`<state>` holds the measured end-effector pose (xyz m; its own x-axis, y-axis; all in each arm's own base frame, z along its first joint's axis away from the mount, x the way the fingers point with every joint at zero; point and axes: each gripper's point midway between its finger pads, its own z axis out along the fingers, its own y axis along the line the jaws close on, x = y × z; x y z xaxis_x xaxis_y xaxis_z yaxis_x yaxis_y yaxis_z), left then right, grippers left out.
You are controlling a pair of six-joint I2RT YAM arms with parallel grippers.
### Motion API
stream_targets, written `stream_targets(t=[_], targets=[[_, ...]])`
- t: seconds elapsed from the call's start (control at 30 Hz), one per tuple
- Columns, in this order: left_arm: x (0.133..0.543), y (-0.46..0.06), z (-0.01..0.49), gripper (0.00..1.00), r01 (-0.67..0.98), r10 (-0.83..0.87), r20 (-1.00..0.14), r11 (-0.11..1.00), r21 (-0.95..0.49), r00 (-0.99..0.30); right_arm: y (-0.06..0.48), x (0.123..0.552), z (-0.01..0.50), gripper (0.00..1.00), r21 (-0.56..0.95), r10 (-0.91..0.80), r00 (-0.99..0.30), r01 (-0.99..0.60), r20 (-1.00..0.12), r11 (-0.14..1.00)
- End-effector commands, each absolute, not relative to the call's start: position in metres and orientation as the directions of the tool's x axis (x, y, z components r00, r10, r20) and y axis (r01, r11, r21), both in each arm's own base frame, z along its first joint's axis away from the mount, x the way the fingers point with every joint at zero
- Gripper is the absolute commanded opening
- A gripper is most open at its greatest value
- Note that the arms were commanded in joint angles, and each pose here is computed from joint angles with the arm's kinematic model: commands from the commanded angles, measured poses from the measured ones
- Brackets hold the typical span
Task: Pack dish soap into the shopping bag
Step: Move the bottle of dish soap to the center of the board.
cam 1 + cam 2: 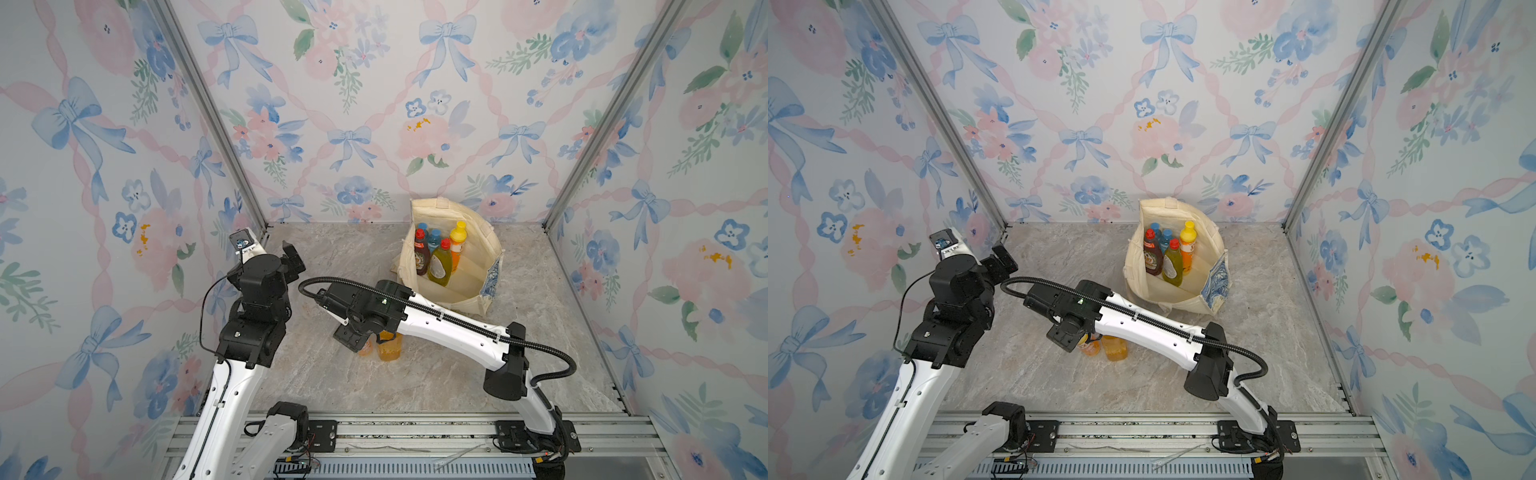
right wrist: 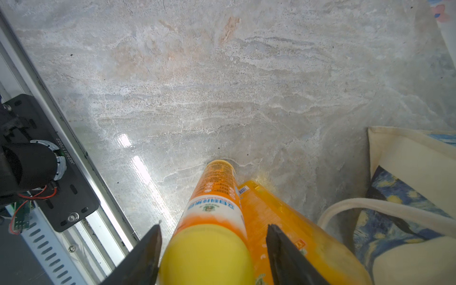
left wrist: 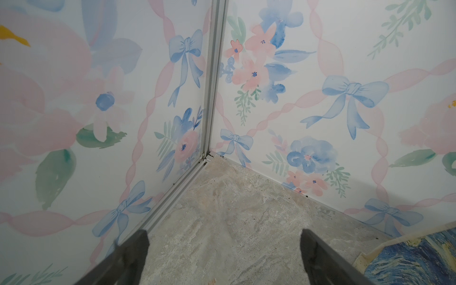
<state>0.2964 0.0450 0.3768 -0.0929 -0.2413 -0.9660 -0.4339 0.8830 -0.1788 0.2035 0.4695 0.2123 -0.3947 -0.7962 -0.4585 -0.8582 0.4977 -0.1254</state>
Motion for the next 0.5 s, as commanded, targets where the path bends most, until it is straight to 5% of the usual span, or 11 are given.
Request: stream_targets(t=[0.0, 0.47], targets=[[0.298, 0.046, 0.368, 0.98, -0.441, -0.235, -0.965, 0.883, -0.16, -0.12, 0.464, 0.21, 0.237, 0.68, -0.11, -0.756, -0.404, -0.843, -0.515, 0.526], [0.302, 0.044, 0.368, 0.98, -0.435, -0.249, -0.961, 0.883, -0.174, -0.121, 0.47, 0.21, 0.223, 0.65, -0.089, -0.779, -0.379, -0.872, -0.499, 0.481]])
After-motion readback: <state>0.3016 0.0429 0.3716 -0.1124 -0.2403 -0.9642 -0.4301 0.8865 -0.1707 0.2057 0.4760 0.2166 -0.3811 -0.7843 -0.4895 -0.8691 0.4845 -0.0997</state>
